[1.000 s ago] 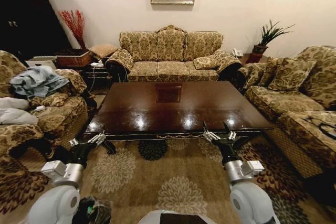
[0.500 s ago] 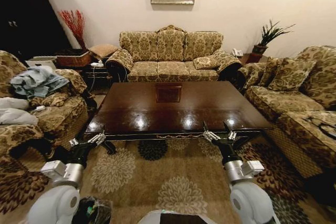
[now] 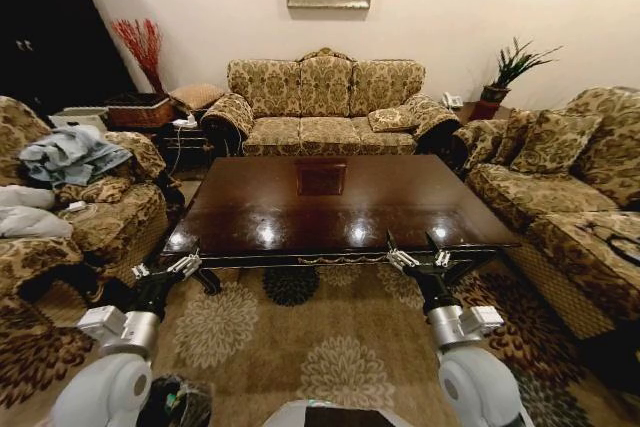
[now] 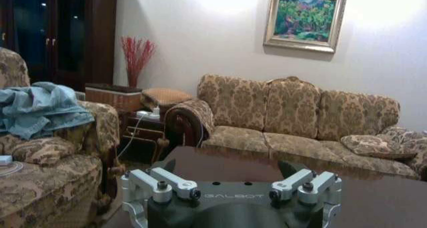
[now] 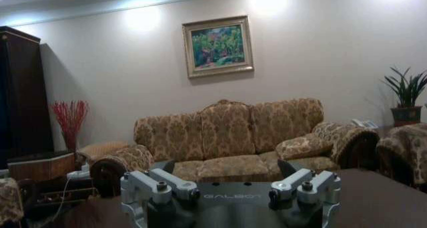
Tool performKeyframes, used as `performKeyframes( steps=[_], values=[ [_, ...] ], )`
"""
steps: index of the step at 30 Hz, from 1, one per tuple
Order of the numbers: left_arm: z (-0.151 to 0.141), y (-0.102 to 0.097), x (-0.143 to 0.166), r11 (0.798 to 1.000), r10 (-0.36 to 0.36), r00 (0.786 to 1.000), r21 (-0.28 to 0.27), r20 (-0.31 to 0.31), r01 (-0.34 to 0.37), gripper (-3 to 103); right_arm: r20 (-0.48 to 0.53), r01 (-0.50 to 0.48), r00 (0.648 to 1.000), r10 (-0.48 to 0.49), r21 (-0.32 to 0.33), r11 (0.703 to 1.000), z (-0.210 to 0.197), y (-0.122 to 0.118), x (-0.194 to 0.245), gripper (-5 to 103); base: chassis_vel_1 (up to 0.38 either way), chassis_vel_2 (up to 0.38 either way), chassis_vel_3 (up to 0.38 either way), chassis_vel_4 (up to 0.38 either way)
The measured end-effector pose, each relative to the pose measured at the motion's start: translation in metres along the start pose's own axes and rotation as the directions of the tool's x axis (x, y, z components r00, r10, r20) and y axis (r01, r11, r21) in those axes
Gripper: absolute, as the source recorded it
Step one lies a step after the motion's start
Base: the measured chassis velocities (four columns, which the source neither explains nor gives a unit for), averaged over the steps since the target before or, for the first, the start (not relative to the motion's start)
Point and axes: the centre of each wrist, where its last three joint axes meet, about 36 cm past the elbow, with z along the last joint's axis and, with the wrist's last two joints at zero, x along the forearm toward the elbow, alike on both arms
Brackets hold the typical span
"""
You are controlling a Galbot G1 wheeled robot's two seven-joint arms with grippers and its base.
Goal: Move to the front of the table and place the trash on the table into the trash bin.
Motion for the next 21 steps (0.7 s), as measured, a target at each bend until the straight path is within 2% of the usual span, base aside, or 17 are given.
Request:
performKeyframes(
  steps=[12,21],
  values=[
    [0.0000,0.0001,0.0001,1.000,0.000,1.000,0.000,0.000,0.000,100,0.000,0.000,1.000,0.000,0.000,1.000,0.0000,0.0000,0.0001,100,0.073,-0.070,-0.072,0.071],
    [0.0000,0.0000,0.0000,1.000,0.000,1.000,0.000,0.000,0.000,100,0.000,0.000,1.000,0.000,0.000,1.000,0.0000,0.0000,0.0000,100,-0.001,-0.013,-0.011,0.010]
  ],
)
